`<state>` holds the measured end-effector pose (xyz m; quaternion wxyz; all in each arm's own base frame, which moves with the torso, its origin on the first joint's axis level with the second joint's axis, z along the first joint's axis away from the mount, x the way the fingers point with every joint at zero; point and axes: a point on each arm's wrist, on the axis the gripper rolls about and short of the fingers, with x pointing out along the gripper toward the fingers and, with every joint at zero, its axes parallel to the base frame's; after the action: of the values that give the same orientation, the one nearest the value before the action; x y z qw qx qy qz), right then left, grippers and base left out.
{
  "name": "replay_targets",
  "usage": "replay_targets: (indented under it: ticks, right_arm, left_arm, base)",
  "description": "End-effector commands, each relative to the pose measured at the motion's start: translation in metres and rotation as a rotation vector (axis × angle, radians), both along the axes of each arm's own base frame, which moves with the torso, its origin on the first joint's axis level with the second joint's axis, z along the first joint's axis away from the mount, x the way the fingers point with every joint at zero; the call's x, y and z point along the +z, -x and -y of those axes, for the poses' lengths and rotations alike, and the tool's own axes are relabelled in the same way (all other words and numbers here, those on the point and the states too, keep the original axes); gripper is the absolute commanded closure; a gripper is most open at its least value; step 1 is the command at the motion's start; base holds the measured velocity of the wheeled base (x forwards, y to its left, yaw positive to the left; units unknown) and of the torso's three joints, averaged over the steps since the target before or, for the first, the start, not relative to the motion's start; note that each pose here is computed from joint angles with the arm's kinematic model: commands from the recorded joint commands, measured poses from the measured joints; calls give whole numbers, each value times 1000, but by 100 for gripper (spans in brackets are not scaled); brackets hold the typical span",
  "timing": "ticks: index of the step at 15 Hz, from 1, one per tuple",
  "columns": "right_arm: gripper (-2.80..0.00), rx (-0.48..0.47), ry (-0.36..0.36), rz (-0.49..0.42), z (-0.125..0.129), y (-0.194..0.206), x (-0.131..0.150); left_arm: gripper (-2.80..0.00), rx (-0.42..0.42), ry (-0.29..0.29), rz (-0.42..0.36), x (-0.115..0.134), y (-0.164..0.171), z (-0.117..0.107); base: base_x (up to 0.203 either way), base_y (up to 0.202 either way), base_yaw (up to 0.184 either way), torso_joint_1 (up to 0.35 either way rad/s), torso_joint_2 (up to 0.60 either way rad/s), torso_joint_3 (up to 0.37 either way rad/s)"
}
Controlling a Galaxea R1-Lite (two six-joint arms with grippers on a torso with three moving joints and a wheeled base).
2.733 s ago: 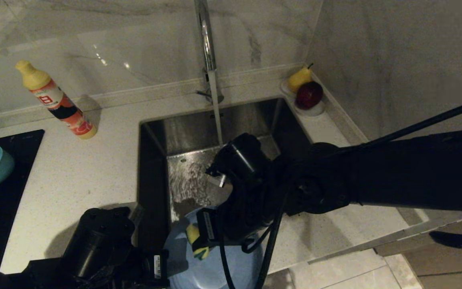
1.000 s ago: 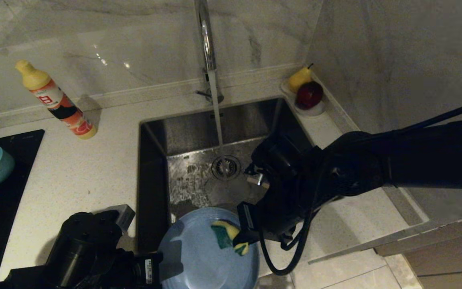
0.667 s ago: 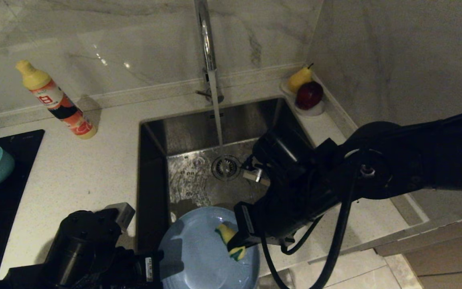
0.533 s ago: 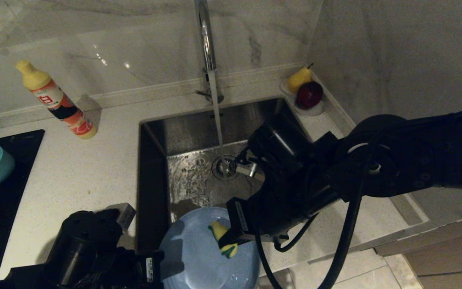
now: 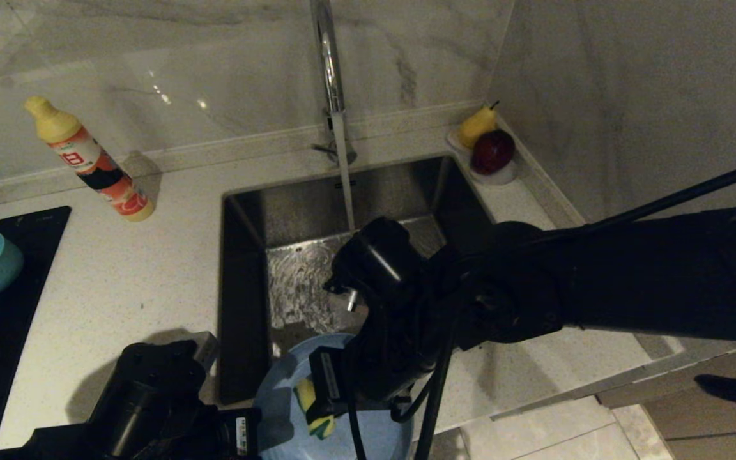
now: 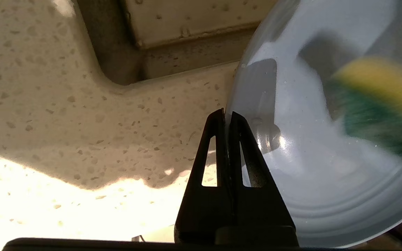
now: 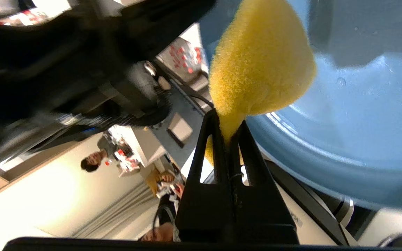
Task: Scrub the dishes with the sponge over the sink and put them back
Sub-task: Wipe the plate
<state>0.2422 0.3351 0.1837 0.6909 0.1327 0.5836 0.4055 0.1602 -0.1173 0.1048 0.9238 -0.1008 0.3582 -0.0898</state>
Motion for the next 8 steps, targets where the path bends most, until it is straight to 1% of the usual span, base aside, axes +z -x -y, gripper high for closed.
replay_targets:
  ticks: [1, 2, 8]
  right_arm:
    - [0, 14, 41, -40, -11, 3, -19]
    - [0, 16, 46, -51, -13, 7, -19]
    - [0, -12, 70, -89, -16, 5, -29]
  left_arm:
    - [0, 4, 2, 4, 0, -1, 0]
    - [0, 7, 0, 8, 0, -1, 1]
    - [0, 9, 3, 25, 4, 0, -1]
  base:
    - [0, 0, 0, 0, 0, 0]
    - [0, 0, 0, 0, 0, 0]
    - [0, 0, 0, 0, 0, 0]
